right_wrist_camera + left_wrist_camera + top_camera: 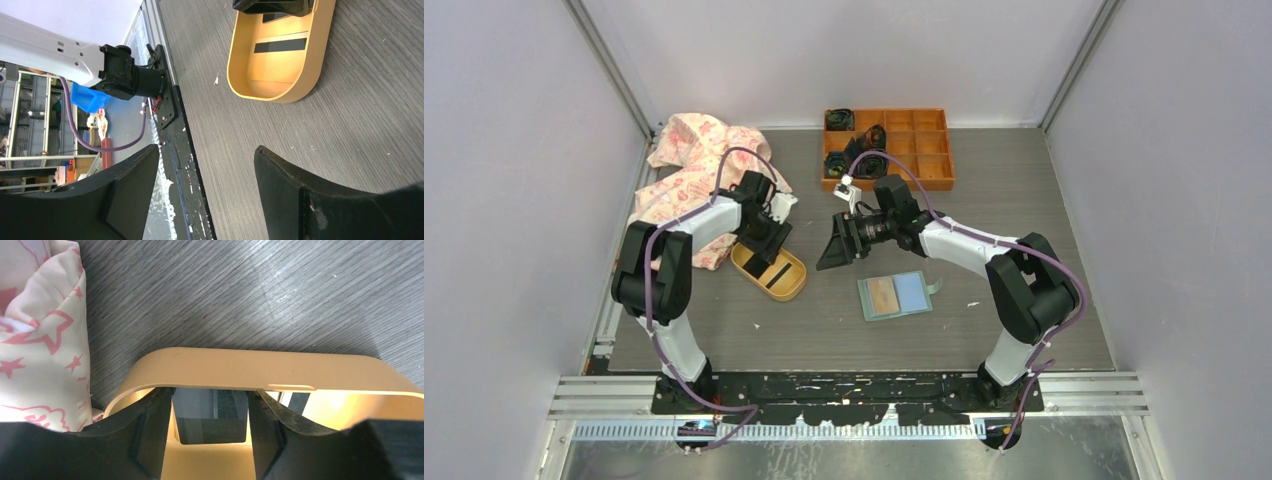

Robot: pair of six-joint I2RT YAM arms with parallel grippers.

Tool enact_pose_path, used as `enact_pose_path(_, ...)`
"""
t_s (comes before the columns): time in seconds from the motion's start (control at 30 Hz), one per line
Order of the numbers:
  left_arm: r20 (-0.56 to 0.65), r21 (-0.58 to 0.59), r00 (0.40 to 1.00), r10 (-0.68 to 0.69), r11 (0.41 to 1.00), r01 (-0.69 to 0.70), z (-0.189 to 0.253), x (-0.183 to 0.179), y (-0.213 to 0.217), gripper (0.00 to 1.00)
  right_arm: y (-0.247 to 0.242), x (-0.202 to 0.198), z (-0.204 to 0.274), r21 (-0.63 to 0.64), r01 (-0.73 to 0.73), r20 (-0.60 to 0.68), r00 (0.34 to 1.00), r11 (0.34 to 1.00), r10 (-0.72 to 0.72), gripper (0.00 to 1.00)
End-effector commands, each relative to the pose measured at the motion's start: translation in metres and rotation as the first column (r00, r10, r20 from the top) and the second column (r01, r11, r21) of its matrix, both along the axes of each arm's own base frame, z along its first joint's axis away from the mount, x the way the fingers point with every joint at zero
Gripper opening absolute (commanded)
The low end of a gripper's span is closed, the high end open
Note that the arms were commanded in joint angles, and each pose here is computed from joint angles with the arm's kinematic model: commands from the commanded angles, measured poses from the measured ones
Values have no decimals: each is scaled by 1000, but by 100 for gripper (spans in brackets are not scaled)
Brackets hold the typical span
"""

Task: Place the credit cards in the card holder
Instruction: Pick up the credit card from the storage box.

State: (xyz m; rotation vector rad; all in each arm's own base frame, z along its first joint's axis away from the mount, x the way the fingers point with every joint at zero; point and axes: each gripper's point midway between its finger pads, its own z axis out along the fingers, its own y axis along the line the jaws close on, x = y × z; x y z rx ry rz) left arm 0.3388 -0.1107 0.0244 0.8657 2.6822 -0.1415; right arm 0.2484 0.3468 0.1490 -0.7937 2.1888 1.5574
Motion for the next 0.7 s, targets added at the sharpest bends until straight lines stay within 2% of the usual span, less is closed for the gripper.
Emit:
enact_pose_path(0.0, -73, 1, 997, -7, 1000, 7, -15, -12, -2, 47, 5, 6, 19, 53, -13, 42, 999, 999, 10, 75)
enact_pose_path(0.23, -70, -49, 998, -3, 999, 0, -4, -11, -7, 43, 5, 6, 20, 55, -12, 43, 999, 998, 9, 75)
enact_pose_path(0.43, -14, -135, 1000, 6, 991, -8, 21, -7, -7, 42, 10, 5, 22, 57, -18, 52, 999, 998, 15, 75)
enact_pose_path(0.67, -11, -175, 1000, -16, 984, 14, 25, -12, -11, 42, 28, 6, 22, 36, -19, 79, 997, 999, 16, 75)
